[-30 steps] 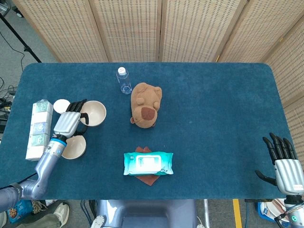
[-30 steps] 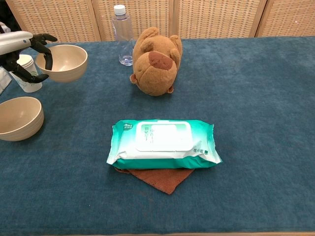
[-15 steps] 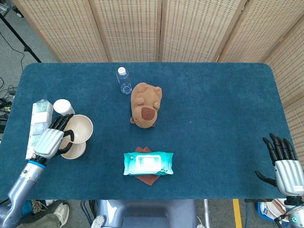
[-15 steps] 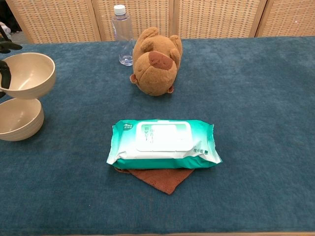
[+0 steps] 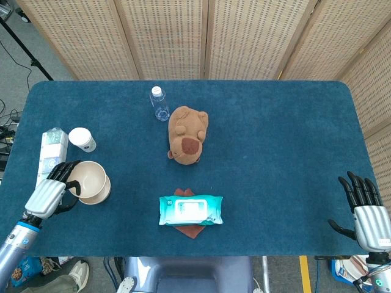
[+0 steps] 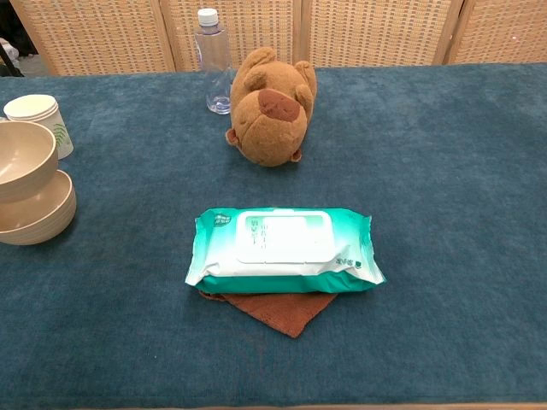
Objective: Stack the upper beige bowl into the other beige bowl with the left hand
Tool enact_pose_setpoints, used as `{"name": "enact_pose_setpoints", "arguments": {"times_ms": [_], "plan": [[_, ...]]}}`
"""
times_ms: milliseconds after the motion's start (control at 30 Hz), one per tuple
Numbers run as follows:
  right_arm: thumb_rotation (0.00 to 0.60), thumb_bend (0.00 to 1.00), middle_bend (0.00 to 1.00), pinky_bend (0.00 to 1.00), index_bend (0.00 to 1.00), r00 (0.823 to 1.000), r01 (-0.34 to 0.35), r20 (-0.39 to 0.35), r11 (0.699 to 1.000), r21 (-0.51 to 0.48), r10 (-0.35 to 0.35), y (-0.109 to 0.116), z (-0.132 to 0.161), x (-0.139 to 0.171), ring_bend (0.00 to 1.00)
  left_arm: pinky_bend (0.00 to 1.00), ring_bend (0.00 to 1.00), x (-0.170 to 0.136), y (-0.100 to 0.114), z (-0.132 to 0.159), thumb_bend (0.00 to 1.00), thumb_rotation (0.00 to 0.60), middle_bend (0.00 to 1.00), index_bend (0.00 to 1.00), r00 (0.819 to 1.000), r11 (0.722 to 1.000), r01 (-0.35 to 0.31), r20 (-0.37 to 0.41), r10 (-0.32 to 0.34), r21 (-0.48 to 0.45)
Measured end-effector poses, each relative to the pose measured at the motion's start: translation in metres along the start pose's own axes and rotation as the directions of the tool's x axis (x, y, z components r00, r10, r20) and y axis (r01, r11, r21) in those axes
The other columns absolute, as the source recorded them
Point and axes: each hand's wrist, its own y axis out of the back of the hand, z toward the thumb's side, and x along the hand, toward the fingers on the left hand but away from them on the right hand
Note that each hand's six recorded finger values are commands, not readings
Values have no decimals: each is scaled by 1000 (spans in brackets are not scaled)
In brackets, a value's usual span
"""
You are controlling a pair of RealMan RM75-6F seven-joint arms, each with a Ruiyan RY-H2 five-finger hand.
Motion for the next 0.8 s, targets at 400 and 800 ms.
{"name": "enact_pose_setpoints", "arguments": {"times_ms": [400, 800], "plan": [[600, 0, 0, 0, 0, 1000, -9, 4, 1000, -8, 9, -2, 0, 0, 0, 0, 0, 11, -21, 2, 456, 600, 0, 680, 999, 999, 52, 14, -52, -6], [600, 0, 0, 0, 0, 1000, -30, -1, 999, -28, 30, -4, 2, 2, 0, 0, 0, 3, -27, -9, 426, 600, 0, 426, 995, 995, 100, -24, -99, 17]]}}
